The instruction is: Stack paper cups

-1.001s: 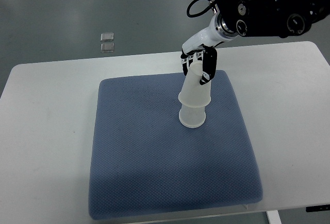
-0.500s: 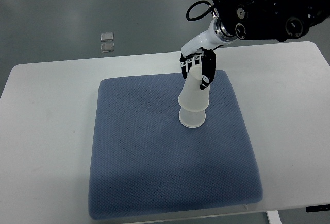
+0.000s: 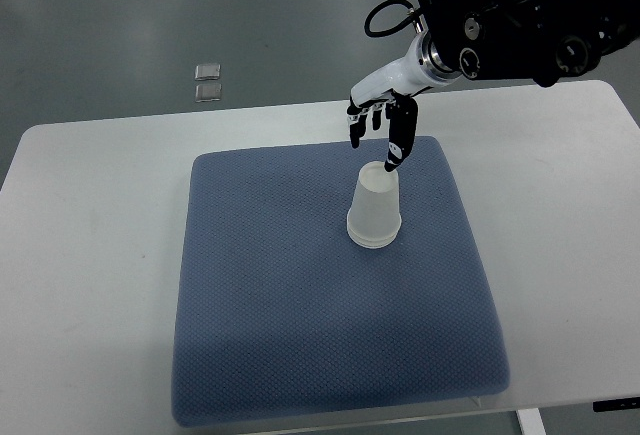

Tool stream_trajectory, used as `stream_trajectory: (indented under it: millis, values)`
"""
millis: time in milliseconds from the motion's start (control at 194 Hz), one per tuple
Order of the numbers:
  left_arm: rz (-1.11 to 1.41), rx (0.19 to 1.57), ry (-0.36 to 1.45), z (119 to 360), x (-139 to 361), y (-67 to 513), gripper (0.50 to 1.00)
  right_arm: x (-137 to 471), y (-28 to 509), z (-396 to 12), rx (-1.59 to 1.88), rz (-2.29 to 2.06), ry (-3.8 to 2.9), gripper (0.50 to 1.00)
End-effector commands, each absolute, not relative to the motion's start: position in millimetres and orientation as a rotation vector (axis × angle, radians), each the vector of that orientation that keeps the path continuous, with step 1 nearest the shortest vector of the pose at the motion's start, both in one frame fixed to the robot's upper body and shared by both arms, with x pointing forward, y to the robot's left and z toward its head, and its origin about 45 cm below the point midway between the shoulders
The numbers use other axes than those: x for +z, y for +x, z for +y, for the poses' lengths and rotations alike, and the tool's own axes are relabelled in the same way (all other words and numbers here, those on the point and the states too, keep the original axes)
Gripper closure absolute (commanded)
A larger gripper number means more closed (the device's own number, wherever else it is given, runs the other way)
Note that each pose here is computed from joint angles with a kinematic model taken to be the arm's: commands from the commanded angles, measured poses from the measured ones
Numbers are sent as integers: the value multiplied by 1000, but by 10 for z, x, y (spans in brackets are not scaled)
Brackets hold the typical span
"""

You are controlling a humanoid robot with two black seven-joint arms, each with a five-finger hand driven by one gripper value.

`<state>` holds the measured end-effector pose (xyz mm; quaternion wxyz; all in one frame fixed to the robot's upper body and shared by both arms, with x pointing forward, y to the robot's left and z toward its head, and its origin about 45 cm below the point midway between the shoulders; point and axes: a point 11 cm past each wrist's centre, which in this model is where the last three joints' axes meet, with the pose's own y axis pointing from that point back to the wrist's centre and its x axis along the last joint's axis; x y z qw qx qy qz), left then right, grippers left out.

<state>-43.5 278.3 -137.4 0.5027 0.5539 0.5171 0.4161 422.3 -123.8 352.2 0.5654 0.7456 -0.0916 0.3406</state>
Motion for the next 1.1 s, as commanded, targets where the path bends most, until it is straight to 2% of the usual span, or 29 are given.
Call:
stream_trajectory:
  millis: [0,108,371,743,1042,1094]
  values:
    - [1250,1004,1337,2778,-1374,-437,500,3511,4285,-1346,739,-326,1821,658]
    - [1250,1004,1337,2778,-1374,-437,500,3590,4362,-1395,684,-469,1939,658]
    - [1250,1002,1340,2779,-1373,-440,500,3658,4674,-1949,485,-939,2218,658]
    - [1250,997,1338,2764,-1372,-436,500,3231,4963,-2584,-26,-1574,2444,658]
    - [1251,995,1337,2758,-1372,-436,500,2895,5171,-2810,-492,-2076,2500,656]
    - [1250,997,1338,2764,-1372,-436,500,2811,5161,-2858,-554,-2143,2497,638]
